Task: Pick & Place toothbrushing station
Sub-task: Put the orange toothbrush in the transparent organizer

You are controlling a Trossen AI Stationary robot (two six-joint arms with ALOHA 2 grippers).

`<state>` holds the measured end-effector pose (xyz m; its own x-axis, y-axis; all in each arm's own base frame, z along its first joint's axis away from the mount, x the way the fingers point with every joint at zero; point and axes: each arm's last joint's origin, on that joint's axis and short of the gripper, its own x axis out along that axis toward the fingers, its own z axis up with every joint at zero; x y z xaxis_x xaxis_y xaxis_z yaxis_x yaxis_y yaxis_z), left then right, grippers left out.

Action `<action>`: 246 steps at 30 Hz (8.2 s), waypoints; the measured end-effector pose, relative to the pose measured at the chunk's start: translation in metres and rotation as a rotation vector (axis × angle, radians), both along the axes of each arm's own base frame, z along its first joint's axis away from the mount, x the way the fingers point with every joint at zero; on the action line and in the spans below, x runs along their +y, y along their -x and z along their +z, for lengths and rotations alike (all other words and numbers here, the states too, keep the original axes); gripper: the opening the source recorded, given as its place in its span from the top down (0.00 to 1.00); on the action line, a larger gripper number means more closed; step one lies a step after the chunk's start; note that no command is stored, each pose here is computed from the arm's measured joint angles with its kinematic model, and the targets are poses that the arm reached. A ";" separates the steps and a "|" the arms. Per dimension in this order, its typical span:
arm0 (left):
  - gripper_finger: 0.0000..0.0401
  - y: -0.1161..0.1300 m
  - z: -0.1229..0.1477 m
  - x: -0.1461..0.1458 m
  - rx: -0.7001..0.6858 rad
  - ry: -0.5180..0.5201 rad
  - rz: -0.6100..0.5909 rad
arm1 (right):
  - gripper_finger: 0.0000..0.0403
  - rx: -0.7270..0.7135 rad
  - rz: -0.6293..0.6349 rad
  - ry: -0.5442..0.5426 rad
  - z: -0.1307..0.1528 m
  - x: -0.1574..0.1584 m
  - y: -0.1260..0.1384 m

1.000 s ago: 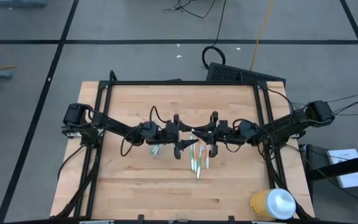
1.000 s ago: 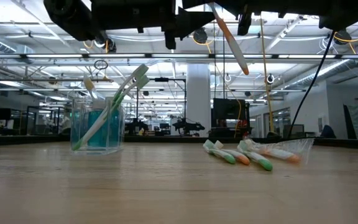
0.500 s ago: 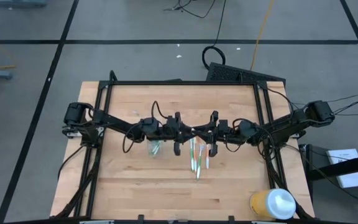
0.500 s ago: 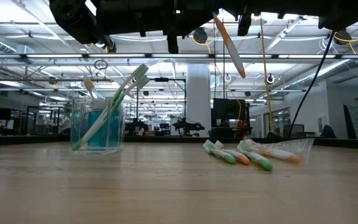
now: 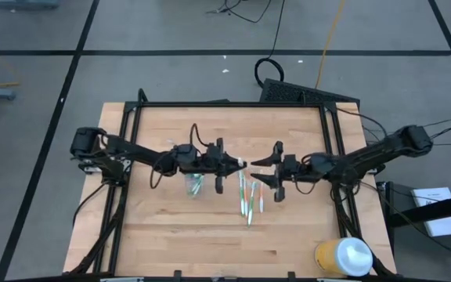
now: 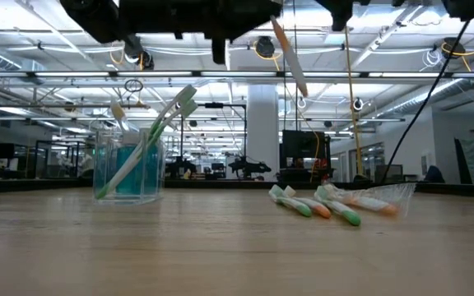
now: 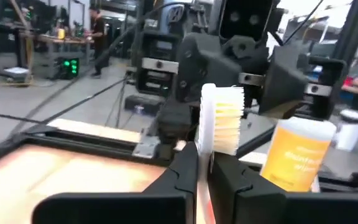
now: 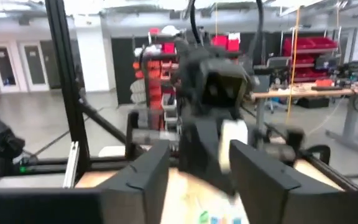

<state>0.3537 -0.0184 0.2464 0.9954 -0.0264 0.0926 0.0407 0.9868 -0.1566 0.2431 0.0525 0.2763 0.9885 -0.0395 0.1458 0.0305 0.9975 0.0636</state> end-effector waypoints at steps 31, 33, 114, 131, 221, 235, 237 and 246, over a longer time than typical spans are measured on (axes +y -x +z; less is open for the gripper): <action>0.97 0.187 -0.024 0.017 -0.009 0.010 0.646 | 0.49 0.105 -0.075 0.001 0.001 -0.004 0.015; 0.97 0.188 -0.033 0.017 0.011 0.029 0.649 | 0.49 0.111 -0.078 0.002 0.001 -0.004 0.014; 0.34 0.161 -0.057 0.015 0.119 0.130 0.590 | 0.50 0.389 -0.123 -0.115 -0.036 -0.007 -0.013; 0.34 0.142 -0.025 0.015 0.412 -0.022 0.722 | 0.52 0.991 -0.396 -0.452 -0.090 -0.047 -0.030; 0.34 0.235 -0.015 0.003 0.060 0.025 0.145 | 0.52 0.794 -0.225 -0.300 -0.085 0.005 -0.007; 0.34 0.235 -0.015 0.003 0.060 0.047 0.145 | 0.52 1.092 -0.303 -0.516 -0.126 -0.005 -0.026; 0.34 0.235 -0.015 0.003 0.060 0.047 0.145 | 0.52 1.085 -0.315 -0.516 -0.126 -0.006 -0.026; 0.34 0.235 -0.015 0.003 0.060 0.049 0.145 | 0.52 1.133 -0.442 -0.495 -0.130 -0.020 -0.020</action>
<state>0.1185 -0.0150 0.2317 0.9922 0.1211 0.0302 -0.1126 0.9728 -0.2023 0.2633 0.0328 0.1466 0.4420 -0.1990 -0.8747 0.6246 0.7682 0.1408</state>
